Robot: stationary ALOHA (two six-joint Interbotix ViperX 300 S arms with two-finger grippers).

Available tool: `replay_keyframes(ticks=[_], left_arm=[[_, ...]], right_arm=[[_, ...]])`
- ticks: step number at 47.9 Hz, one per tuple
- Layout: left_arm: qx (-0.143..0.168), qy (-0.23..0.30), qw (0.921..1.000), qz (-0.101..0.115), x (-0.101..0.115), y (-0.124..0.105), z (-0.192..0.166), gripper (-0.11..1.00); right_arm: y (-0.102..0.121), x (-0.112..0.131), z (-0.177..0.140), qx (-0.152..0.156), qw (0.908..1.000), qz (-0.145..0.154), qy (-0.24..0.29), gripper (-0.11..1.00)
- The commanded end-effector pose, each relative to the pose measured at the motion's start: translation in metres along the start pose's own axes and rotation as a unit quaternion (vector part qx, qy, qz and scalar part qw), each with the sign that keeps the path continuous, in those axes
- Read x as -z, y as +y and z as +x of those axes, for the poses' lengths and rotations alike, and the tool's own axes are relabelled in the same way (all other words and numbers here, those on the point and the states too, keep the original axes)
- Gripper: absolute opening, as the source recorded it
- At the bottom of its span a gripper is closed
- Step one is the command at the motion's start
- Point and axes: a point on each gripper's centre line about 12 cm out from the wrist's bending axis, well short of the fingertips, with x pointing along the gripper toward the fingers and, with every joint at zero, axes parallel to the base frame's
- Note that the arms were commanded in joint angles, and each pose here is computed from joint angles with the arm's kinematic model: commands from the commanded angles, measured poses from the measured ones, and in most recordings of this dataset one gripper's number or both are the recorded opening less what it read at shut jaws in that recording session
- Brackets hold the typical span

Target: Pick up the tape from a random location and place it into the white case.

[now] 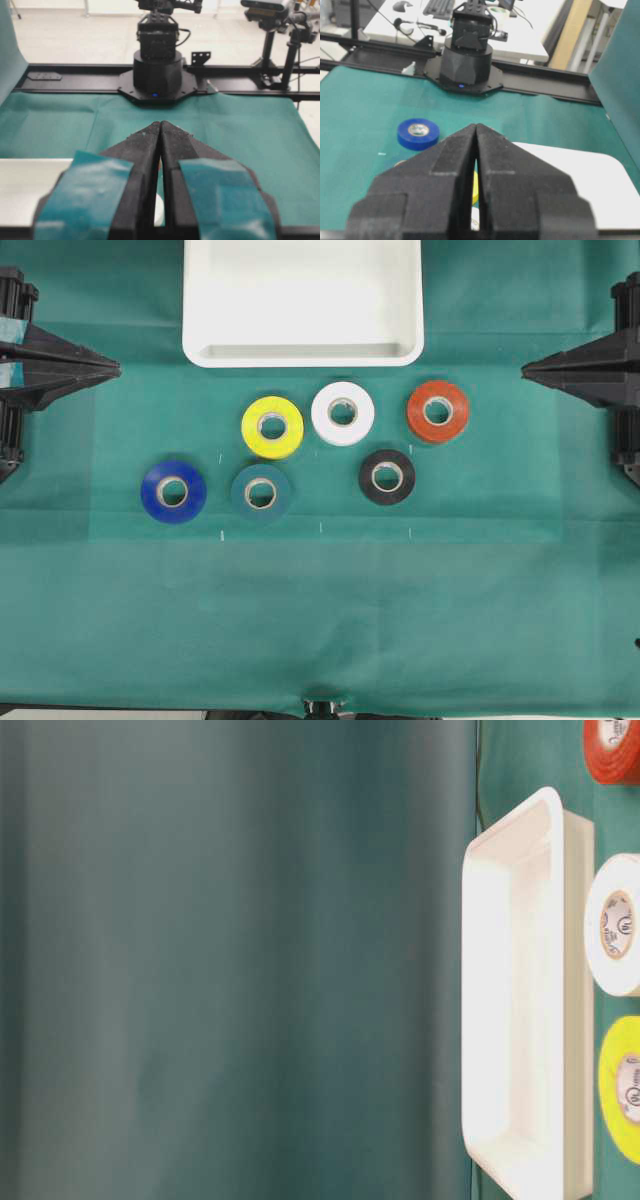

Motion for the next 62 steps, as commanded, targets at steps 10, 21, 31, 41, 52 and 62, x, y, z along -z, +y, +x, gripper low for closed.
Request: replay_keyframes(ticks=[10, 21, 31, 41, 52, 62], left_arm=[[-0.001, -0.002, 1.0, 0.002, -0.0062, 0.0003, 0.0032, 0.02], [-0.001, -0.002, 1.0, 0.001, -0.0065, 0.0003, 0.0029, 0.41], [0.0, -0.002, 1.0, 0.0, -0.0065, 0.0, 0.0027, 0.95], [0.0, -0.002, 1.0, -0.001, -0.0065, 0.0, 0.0027, 0.98], [0.0, -0.002, 1.0, 0.0, -0.0065, 0.0, 0.0027, 0.98], [0.0, 0.001, 1.0, -0.002, -0.0058, 0.0, 0.0029, 0.98]], right_arm=[[-0.0003, -0.0084, 0.0038, 0.001, 1.0, -0.002, -0.006, 0.0], [-0.0003, -0.0079, 0.0041, 0.001, 1.0, -0.003, -0.005, 0.0], [-0.0003, -0.0067, 0.0041, 0.001, 1.0, -0.003, 0.001, 0.0], [-0.0002, -0.0059, 0.0041, 0.0, 1.0, -0.005, 0.004, 0.0], [-0.0005, -0.0066, 0.0042, 0.001, 1.0, -0.006, 0.003, 0.0], [-0.0002, -0.0066, 0.0042, 0.0, 1.0, -0.006, 0.003, 0.0]])
